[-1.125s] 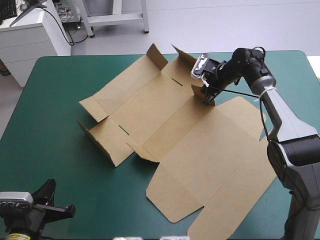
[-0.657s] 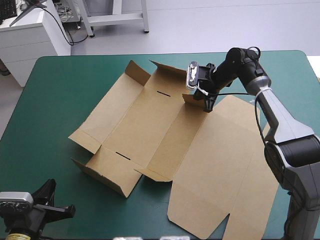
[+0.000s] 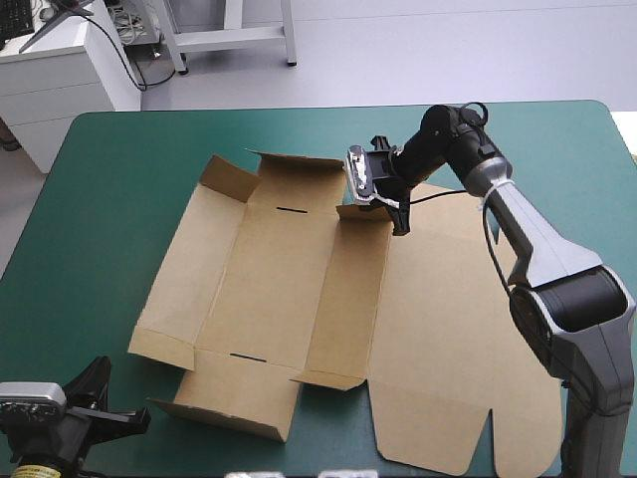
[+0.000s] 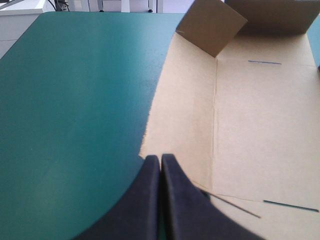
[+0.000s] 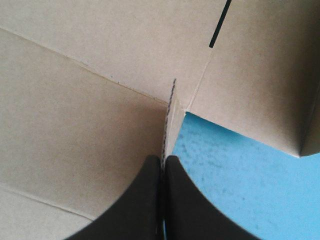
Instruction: Fold the box
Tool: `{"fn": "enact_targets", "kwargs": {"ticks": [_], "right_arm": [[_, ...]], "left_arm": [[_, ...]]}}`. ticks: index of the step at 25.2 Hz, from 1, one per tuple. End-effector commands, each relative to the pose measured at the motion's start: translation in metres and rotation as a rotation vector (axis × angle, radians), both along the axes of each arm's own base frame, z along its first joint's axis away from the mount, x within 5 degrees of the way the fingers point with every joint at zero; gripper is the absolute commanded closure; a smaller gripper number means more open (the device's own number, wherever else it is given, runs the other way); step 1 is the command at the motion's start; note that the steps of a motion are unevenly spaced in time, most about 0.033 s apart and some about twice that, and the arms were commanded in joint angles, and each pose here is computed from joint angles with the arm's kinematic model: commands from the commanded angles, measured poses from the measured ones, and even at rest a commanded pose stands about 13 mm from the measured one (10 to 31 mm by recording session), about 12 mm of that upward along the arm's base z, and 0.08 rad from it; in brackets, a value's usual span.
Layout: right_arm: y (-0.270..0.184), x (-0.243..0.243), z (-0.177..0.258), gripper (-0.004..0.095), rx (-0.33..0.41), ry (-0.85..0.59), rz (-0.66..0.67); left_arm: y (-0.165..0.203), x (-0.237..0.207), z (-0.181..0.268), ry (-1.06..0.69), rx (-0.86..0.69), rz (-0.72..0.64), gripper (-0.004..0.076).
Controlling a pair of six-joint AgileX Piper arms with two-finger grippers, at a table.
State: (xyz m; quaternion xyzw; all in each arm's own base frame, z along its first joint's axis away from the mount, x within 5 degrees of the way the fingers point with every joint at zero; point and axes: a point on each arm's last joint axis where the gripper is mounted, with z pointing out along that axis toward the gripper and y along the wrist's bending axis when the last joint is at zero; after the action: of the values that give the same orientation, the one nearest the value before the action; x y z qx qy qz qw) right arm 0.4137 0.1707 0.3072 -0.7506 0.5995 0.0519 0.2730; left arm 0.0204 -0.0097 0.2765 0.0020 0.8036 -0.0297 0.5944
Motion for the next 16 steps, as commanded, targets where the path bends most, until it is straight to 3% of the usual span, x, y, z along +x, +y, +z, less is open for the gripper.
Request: {"fn": "enact_targets", "kwargs": {"ticks": [1,4,16], "right_arm": [[-0.006,0.0,0.026,0.0927,-0.021,-0.131,-0.005],[-0.002,0.005,0.022,0.0927,0.023,-0.137,-0.01],[0.005,0.008,0.02,0.0927,0.079,-0.174,0.043]], "left_arm": [[0.0,0.002,0.013,-0.076,-0.011,0.001,0.0732],[0.0,0.002,0.013,-0.076,-0.011,0.001,0.0732],[0.0,0.002,0.013,-0.075,-0.011,0.0,0.0732]]}}
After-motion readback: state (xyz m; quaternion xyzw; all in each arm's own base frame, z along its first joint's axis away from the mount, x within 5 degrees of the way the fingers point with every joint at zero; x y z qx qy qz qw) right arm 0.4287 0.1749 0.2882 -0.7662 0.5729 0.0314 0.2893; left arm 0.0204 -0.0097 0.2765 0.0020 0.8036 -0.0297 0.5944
